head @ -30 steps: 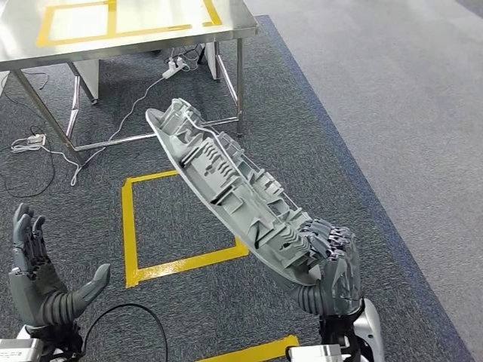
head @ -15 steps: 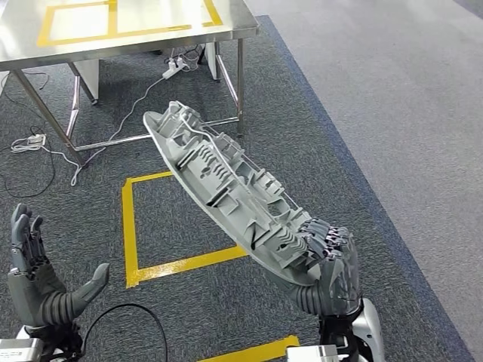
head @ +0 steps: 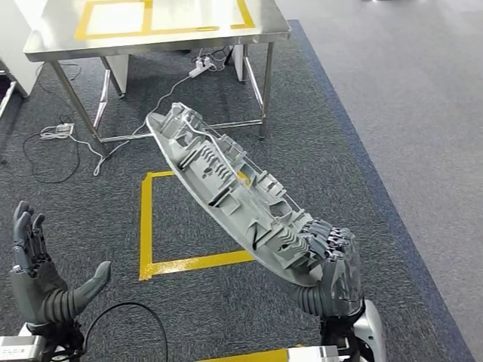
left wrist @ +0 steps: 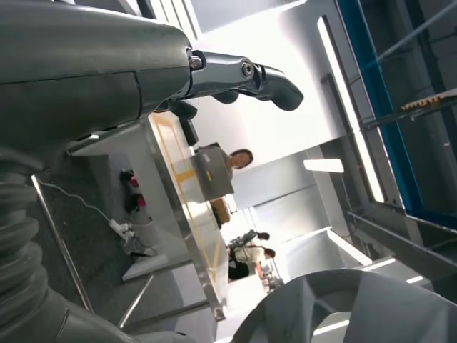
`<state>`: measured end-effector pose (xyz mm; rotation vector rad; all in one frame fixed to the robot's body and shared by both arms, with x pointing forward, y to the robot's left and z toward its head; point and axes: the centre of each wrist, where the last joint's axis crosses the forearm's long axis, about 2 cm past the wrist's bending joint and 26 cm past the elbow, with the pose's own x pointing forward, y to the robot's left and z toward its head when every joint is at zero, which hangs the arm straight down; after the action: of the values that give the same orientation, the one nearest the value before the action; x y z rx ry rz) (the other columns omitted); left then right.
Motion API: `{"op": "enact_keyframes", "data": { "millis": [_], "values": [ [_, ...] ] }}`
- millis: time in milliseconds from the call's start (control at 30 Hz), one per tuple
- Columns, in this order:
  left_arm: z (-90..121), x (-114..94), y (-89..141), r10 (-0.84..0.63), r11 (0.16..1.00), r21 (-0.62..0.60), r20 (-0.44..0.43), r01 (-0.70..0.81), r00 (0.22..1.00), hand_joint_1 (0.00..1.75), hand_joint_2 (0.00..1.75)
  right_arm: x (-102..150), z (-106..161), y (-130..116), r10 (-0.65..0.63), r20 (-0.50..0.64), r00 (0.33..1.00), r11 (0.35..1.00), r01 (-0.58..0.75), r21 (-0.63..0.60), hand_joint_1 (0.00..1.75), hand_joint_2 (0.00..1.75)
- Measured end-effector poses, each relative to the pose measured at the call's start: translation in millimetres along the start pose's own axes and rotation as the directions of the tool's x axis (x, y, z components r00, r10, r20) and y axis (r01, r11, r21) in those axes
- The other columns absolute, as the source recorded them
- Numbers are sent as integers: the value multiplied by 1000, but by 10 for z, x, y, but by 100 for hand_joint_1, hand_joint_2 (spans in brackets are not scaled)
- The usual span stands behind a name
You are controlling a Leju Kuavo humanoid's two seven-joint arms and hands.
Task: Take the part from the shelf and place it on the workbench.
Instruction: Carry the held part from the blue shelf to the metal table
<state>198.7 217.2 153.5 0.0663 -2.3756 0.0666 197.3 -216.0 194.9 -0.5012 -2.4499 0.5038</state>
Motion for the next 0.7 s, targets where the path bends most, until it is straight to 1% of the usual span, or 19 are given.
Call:
{"op": "enact_keyframes", "data": {
  "millis": [700],
  "values": [
    [6,0,4,-4,1000,4,-2,4,1000,0,175,-3,0,-6,-7,-9,1000,1000,7,-11,175,175]
  ]
}}
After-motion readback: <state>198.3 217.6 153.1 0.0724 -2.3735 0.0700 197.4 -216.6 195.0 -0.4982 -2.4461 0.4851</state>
